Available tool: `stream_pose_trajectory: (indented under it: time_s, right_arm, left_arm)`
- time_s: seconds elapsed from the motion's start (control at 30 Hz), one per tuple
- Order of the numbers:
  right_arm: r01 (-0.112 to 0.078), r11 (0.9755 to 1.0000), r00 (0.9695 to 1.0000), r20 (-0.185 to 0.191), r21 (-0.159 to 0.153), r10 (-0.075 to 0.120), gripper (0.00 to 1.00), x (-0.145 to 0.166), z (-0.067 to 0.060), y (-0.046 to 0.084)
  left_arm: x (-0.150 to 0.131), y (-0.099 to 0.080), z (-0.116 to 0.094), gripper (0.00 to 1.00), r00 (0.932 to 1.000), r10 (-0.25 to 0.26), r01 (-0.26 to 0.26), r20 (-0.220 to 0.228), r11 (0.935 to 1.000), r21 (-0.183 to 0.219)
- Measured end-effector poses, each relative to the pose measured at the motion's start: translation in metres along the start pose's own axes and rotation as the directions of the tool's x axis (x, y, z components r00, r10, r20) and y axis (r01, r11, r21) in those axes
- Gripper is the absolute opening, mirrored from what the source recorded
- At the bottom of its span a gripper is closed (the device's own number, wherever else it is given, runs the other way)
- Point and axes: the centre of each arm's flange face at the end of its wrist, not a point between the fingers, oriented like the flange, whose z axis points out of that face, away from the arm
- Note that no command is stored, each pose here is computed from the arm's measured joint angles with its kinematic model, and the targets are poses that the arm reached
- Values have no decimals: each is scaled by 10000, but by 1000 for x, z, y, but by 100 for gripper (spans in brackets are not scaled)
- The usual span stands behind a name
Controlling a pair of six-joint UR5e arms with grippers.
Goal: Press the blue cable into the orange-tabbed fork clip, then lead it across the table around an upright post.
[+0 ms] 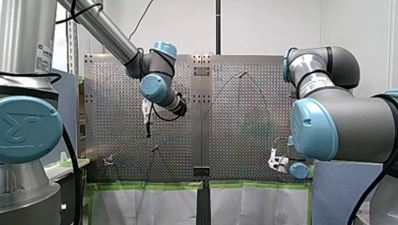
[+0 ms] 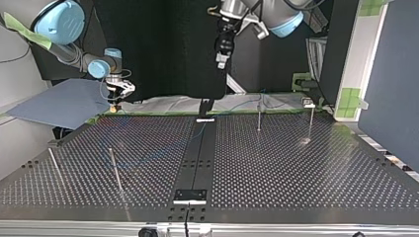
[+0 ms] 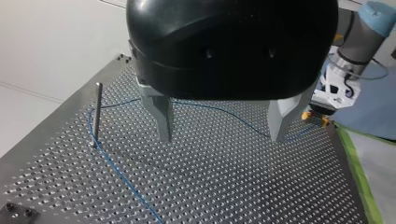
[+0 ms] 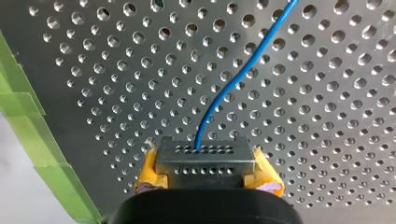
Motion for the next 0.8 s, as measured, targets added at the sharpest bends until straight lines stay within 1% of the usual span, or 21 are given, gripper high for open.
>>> stream_pose_trajectory:
  time_s: [0.13, 0.37, 0.63, 0.8]
  right_arm:
    - [-2, 10000, 10000, 9, 25, 2, 0, 0, 0, -1]
    - [-1, 10000, 10000, 30, 58, 1, 0, -1, 0, -1]
    - [22, 9999, 10000, 42, 108, -23, 0, -1, 0, -4]
    - [28, 9999, 10000, 56, 134, -29, 0, -1, -1, -6]
  left_arm:
    - [12, 7, -5, 100, 9999, 159, -159, -14, 9999, -11]
    - [32, 21, -15, 100, 9978, 668, -667, 8, 9977, -146]
    - [51, 37, -21, 100, 9968, 798, -799, -47, 9967, -111]
    - [71, 48, -25, 100, 9951, 936, -937, -318, 9956, 9]
